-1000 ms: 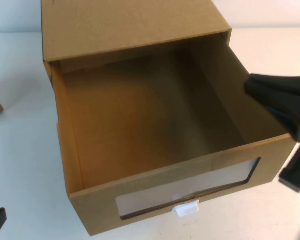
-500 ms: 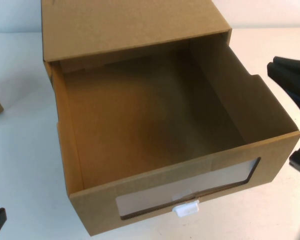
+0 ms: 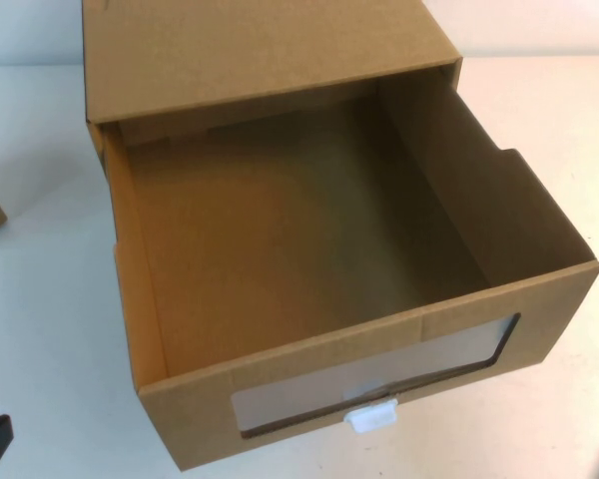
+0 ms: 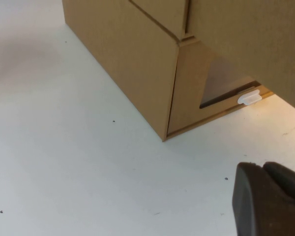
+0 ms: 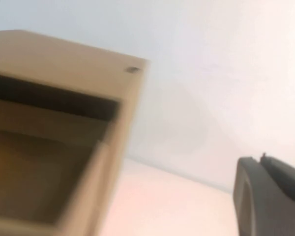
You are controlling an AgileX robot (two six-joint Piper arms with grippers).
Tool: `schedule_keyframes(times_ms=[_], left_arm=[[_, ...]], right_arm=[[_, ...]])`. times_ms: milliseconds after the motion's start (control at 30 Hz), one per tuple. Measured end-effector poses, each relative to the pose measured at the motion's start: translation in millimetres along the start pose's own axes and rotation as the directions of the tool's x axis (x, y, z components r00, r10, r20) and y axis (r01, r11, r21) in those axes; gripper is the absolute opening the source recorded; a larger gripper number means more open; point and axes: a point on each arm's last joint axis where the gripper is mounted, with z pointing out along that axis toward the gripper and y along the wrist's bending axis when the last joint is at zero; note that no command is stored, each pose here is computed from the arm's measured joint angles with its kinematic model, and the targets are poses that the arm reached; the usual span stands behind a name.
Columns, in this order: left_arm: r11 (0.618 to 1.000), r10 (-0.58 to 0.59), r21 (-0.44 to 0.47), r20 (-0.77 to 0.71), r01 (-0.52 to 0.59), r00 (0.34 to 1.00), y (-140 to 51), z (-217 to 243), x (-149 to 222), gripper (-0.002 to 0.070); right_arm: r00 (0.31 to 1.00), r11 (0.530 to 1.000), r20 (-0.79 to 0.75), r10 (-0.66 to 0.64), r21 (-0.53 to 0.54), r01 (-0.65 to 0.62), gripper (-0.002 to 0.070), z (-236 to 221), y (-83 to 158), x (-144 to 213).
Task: Open the shoe box
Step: 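Pull the top drawer of the cardboard box fully open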
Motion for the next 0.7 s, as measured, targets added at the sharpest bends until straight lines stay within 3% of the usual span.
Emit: schedule_keyframes(times_ms=[267,467,700], left_arm=[[1.000,0.000,0.000,0.000,0.000,1.000,0.0,0.0,0.0,-0.0006],[1.000,0.000,0.000,0.000,0.000,1.000,0.0,0.0,0.0,-0.0006],[1.000,0.000,0.000,0.000,0.000,1.000,0.0,0.0,0.0,-0.0006]], right_arm=[[0.993,0.970,-0.063,0.097,0.231,-0.080,-0.0018,-50.3,-17.3,36.9],[0.976,0.892,-0.155,0.150,0.447,-0.066,-0.0018,-75.3,-17.6,67.9],[0.940,0.846,-0.200,0.275,0.515,-0.137,-0.0018,-86.3,-8.7,122.8]])
